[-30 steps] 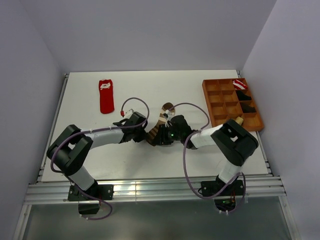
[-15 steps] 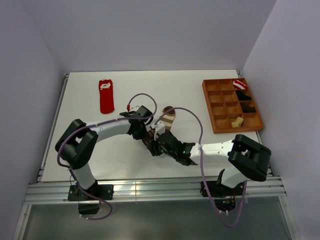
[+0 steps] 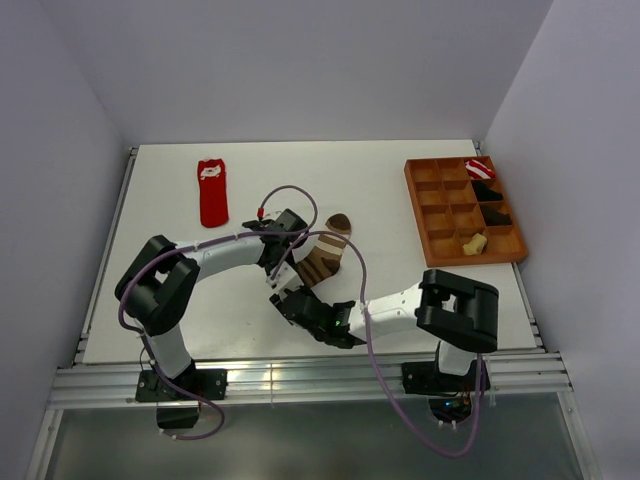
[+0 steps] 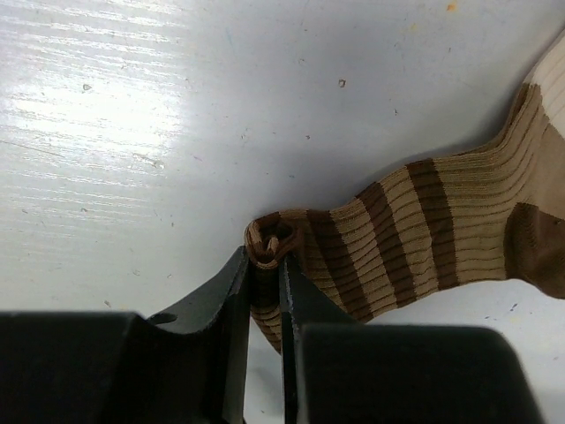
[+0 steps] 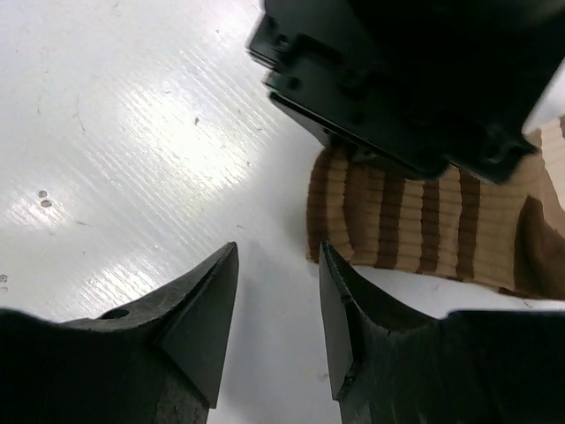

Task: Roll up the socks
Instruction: Roll the sock at the center of the board.

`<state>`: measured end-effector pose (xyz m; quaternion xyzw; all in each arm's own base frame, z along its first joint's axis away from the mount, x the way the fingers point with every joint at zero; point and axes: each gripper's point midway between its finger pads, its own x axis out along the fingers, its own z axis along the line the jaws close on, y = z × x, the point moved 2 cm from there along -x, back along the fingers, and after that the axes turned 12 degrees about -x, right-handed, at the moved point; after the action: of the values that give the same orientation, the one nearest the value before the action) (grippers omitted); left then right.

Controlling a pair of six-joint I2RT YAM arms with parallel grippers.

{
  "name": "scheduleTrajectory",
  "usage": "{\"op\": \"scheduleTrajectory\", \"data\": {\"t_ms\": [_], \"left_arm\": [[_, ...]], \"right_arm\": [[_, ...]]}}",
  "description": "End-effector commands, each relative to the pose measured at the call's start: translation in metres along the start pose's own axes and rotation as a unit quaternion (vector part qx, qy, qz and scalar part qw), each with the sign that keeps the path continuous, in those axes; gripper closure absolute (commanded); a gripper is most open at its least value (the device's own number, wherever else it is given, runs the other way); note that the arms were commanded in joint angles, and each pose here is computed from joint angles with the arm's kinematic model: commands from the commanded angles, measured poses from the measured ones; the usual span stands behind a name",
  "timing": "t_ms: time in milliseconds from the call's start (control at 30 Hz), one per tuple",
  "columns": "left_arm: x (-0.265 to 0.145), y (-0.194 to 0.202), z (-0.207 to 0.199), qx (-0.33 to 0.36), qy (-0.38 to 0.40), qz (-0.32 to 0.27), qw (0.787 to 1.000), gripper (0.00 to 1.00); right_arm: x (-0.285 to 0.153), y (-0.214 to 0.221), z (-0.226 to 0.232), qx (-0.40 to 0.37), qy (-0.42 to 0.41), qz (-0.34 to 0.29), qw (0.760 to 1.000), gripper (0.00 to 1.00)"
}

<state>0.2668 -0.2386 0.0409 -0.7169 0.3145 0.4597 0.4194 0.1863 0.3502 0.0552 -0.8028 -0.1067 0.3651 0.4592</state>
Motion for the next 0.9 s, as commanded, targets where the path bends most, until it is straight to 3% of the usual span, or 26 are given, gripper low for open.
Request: {"op": "scheduleTrajectory", "data": {"t_ms": [0,600,767,867], "left_arm": [[0.0,0.007,0.012,0.022,-0.026,0.015,0.999,0.99],[0.003,0.013,0.014,0.03,-0.026,0.028,0.999,0.99],[0.003,0.014,0.014,0.029,-0.023,0.032,0.999,0.99],[0.003,0.015,0.013,0.029,-0.022,0.034,0.999,0.99]], "right_arm": [[0.007,-0.02,-0.006,-0.02,0.043,-0.021,0.999,0.51],[0.034,0.015,-0.007,-0.057,0.099,0.039,0.993,0.52],[0.037,0.025,-0.008,-0.054,0.099,0.048,0.992,0.56],[0.04,0.032,-0.007,-0.055,0.099,0.058,0.992,0.67]]}}
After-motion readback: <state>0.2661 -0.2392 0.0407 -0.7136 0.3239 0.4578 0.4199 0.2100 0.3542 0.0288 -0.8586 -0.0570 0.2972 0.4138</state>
